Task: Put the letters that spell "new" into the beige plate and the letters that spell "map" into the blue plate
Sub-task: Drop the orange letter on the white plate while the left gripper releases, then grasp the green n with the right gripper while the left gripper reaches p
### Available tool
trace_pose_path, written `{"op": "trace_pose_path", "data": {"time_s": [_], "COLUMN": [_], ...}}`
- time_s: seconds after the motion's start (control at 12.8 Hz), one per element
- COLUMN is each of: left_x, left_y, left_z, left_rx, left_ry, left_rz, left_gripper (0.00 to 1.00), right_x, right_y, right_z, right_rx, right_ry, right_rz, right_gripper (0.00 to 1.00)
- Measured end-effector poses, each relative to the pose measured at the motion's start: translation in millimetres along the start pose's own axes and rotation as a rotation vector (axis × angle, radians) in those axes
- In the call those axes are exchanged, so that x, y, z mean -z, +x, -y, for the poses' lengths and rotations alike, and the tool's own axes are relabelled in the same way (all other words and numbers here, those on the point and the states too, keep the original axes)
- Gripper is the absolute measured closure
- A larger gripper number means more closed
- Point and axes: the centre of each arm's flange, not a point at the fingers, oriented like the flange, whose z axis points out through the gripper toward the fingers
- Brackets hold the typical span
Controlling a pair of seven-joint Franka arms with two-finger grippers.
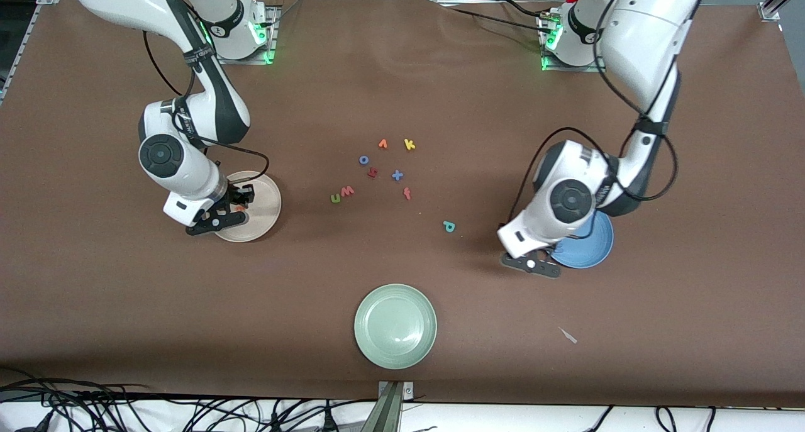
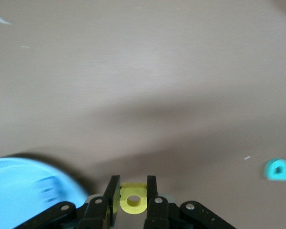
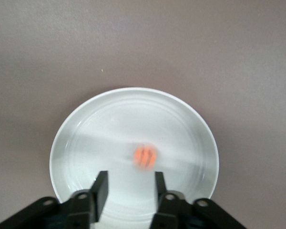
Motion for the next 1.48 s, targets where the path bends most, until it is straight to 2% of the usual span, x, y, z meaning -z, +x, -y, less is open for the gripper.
{"op": "trace_pose_path", "data": {"time_s": [0.08,0.16,0.47,0.78,0.86,1.09,1.25,1.4,1.48], "left_x": [7.3,12.2,2.5,-26.8,-29.0,-16.5,1.1,9.0,7.1], "left_y": [-1.1,-2.6,-14.7,-35.3,-36.4,-29.1,-19.1,-14.1,-14.6], "left_z": [20.3,40.3,114.1,154.6,153.5,133.8,99.6,40.5,14.3], "left_rx": [-0.016,-0.037,-0.099,-0.148,-0.151,-0.177,-0.155,-0.102,-0.082], "left_ry": [0.001,0.001,-0.011,-0.034,-0.036,-0.036,-0.028,-0.018,-0.015], "left_rz": [0.008,0.017,0.059,0.107,0.109,0.081,0.050,0.040,0.043], "left_gripper": [0.74,0.74,0.74,0.74,0.69,0.40,0.20,0.00,0.00], "right_x": [-0.6,-0.2,-2.8,-33.1,-45.3,-65.8,-64.1,-65.0,-65.4], "right_y": [-0.2,0.0,-0.2,7.1,6.6,2.9,4.6,4.9,5.1], "right_z": [9.4,26.3,108.9,186.6,200.5,225.6,227.7,227.6,227.6], "right_rx": [-0.025,-0.050,-0.184,-0.327,-0.351,-0.385,-0.387,-0.387,-0.387], "right_ry": [0.004,0.011,0.022,0.046,0.056,0.066,0.072,0.073,0.073], "right_rz": [0.001,0.001,0.000,-0.039,-0.046,-0.045,-0.055,-0.056,-0.057], "right_gripper": [0.36,0.33,0.33,0.32,0.32,0.32,0.32,0.33,0.33]}}
